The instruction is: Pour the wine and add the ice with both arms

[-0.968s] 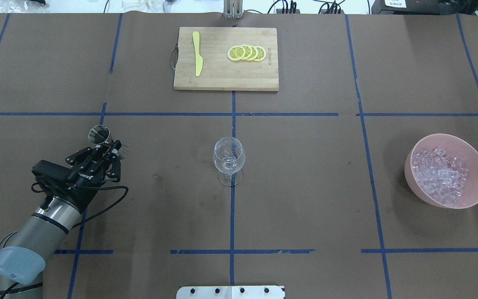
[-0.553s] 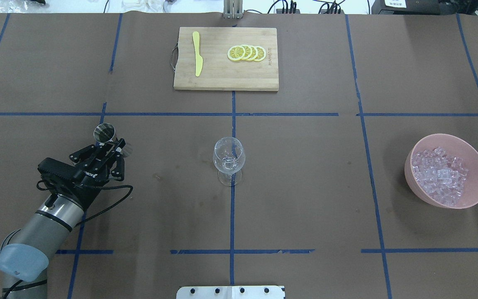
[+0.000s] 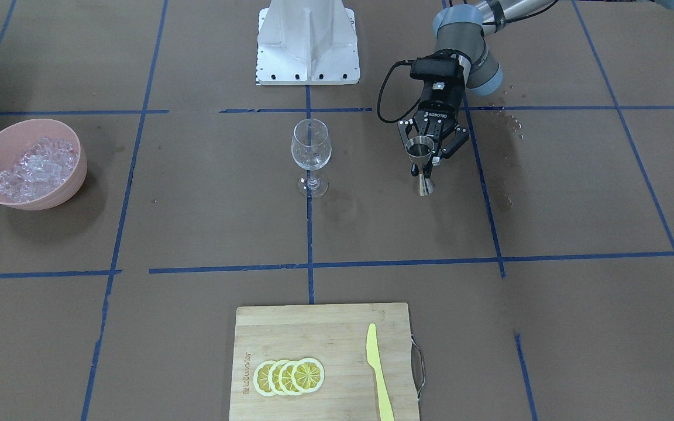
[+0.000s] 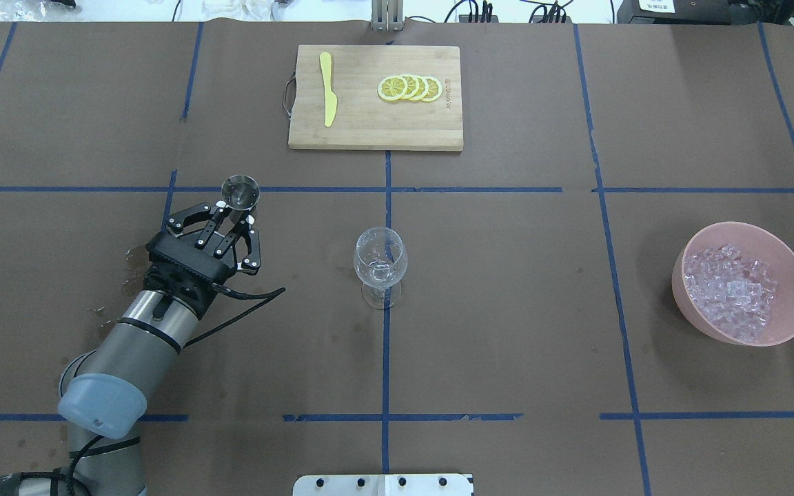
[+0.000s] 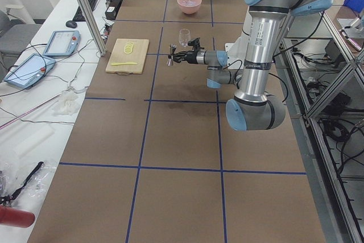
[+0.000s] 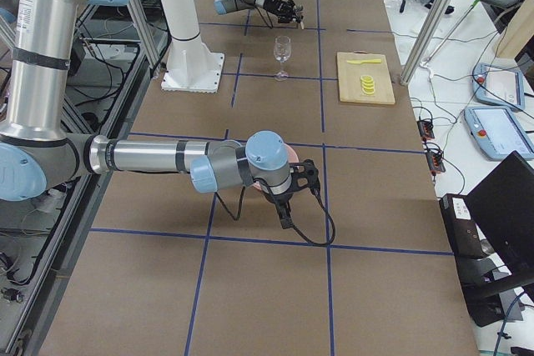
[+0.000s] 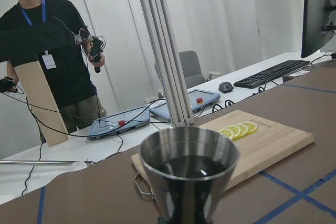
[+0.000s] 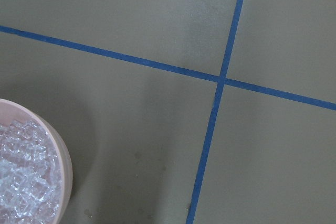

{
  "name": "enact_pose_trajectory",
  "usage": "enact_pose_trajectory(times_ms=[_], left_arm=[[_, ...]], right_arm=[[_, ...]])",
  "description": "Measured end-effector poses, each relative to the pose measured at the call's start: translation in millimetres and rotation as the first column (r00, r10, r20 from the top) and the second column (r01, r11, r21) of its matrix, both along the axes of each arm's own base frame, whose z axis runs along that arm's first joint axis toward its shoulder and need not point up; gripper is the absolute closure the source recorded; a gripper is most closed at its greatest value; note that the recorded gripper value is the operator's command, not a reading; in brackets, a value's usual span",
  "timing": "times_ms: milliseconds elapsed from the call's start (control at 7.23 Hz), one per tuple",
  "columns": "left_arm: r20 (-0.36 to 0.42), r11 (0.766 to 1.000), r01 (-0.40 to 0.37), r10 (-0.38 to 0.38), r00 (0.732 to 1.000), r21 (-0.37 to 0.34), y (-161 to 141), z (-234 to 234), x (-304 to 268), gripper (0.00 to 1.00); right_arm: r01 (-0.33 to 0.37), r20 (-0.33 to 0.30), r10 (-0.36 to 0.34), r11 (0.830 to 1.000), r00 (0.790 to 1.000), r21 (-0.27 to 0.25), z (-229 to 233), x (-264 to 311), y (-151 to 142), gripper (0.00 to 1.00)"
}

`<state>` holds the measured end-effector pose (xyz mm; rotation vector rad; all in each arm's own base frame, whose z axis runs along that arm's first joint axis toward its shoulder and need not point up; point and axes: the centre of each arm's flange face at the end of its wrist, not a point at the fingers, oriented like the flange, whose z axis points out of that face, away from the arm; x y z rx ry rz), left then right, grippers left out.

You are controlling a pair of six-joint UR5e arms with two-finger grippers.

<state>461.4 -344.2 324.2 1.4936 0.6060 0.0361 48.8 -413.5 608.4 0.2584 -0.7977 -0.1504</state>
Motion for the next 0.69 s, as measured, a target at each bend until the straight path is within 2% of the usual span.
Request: enact_pose_trajectory(times_ms=[415,692], left_arm=[[0.129,1.0,-0.003,0.0,0.992,0.024,-2,-67,21,1.0],[0.133,0.999,-0.017,0.013,0.991,0.035,5,-88,30,1.0]], right_arm=[[-0.001,-0.001,0.001,1.0,1.0,-0.007,3,0,1,0.0],[-0.001,0.0,0.001,1.0,1.0,-0.016,7,0,3,0.0]])
